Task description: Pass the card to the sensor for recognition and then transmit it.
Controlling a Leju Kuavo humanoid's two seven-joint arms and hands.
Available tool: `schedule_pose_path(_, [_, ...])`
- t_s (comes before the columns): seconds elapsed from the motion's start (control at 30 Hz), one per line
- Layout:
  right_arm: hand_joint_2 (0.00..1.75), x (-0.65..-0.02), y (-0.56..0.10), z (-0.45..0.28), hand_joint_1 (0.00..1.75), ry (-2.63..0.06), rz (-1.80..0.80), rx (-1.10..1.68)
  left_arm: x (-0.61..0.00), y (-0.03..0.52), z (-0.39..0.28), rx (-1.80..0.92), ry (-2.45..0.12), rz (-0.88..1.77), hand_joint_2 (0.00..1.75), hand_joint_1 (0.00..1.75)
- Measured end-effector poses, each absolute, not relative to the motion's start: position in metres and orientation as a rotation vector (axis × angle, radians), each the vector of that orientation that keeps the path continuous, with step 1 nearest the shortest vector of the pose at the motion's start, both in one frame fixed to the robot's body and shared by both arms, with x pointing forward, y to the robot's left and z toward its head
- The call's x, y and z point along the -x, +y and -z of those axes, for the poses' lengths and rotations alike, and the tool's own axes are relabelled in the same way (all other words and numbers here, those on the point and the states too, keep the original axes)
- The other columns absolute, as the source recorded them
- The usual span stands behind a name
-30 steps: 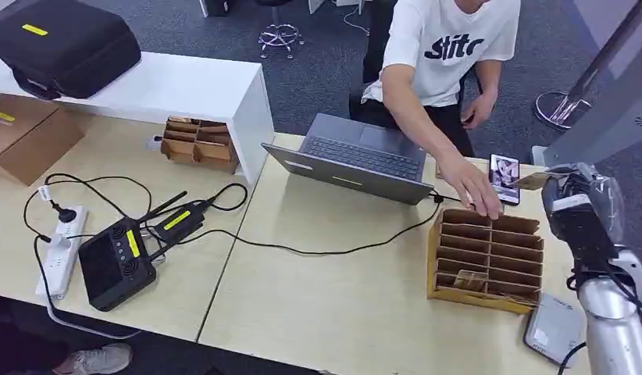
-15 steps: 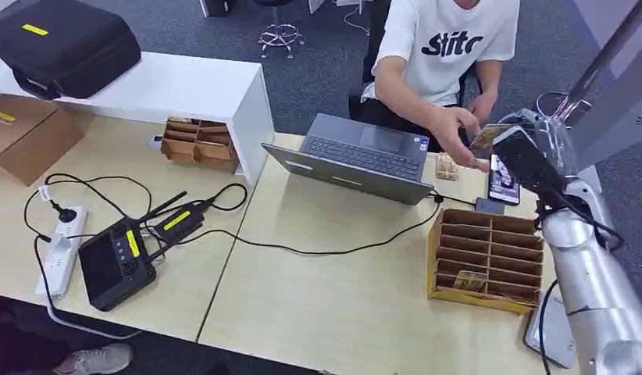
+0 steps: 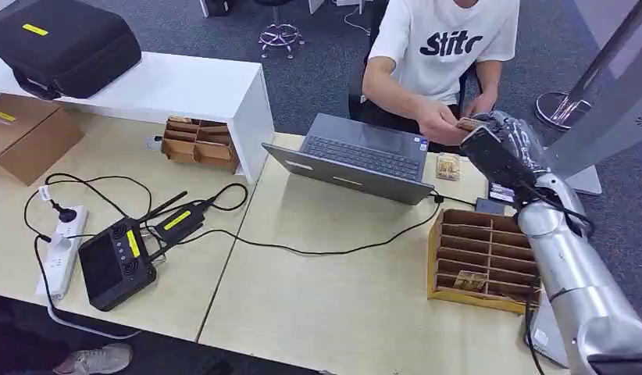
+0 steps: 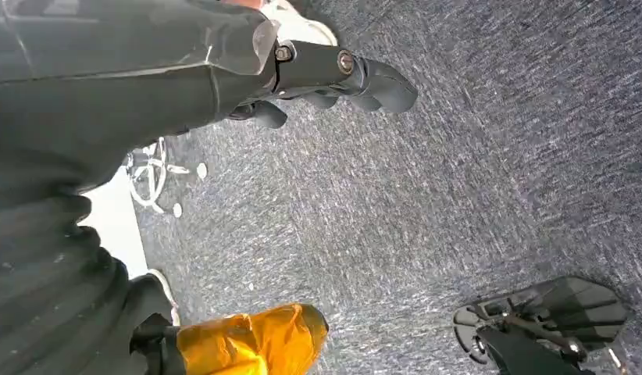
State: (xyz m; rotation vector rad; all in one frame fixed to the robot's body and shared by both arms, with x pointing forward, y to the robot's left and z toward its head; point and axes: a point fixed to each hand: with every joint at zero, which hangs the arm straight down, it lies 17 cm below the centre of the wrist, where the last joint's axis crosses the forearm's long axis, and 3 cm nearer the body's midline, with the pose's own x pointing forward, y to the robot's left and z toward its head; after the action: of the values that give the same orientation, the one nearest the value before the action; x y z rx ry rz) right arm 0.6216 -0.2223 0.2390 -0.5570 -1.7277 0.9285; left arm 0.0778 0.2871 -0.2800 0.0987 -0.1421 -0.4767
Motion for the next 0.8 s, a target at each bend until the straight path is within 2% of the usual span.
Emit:
schedule_pose_path(0.43, [1.75, -0.586, -0.23, -0.247, 0.0, -1.903, -0.79, 0.453, -0.066, 0.289, 0.282, -0.106, -0.142, 0.438, 1.75, 0.0])
schedule_pose_path(0.8, [1.75, -0.489, -0.262, -0.304, 0.0, -2.24, -0.55, 0.533, -0.059, 0.293, 0.283, -0.117, -0.133, 0.36, 1.75, 0.0])
